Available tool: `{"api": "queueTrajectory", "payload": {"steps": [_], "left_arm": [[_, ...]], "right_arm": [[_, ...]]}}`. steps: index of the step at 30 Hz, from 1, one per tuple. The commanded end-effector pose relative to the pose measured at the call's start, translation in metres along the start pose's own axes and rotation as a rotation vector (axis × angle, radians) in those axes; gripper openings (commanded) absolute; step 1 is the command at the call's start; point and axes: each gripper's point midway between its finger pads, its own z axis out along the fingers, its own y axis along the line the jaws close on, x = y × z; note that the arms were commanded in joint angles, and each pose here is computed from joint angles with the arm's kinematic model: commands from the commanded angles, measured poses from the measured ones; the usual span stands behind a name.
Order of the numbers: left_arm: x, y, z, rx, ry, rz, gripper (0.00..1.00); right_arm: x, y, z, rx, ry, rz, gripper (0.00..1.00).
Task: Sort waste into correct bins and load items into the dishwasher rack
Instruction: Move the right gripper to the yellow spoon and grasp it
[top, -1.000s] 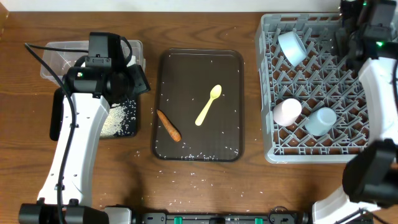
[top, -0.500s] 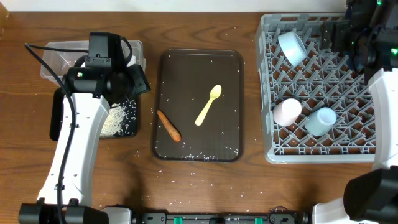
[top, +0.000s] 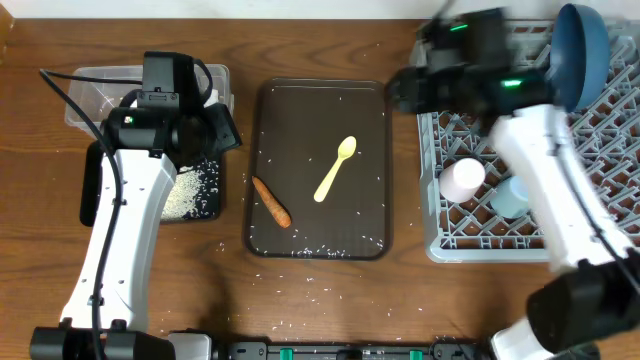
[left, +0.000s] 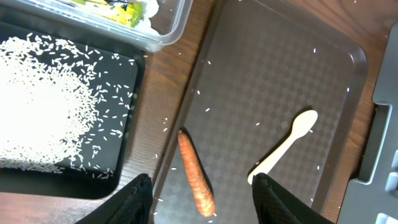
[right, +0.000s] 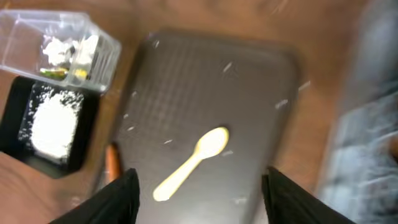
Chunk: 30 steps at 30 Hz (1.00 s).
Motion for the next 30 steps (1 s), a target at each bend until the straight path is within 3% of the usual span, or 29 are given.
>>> {"api": "queueTrajectory", "payload": {"steps": [1,14,30], "left_arm": [[-0.003,0.014,0.003,-0.073,-0.018,0.008,0.54],[-0.006,0.021,0.002,-0.112,-0.036,0.009,0.54],[-0.002,0.023,0.002,-0.119,-0.018,0.030,0.54]], "right_arm": [[0.029,0.004,0.038,0.147,0.064,0.223,0.62],[0.115,0.004,0.136,0.320,0.283,0.343,0.42],[0.163,0.004,0.185,0.362,0.377,0.293,0.35]]}}
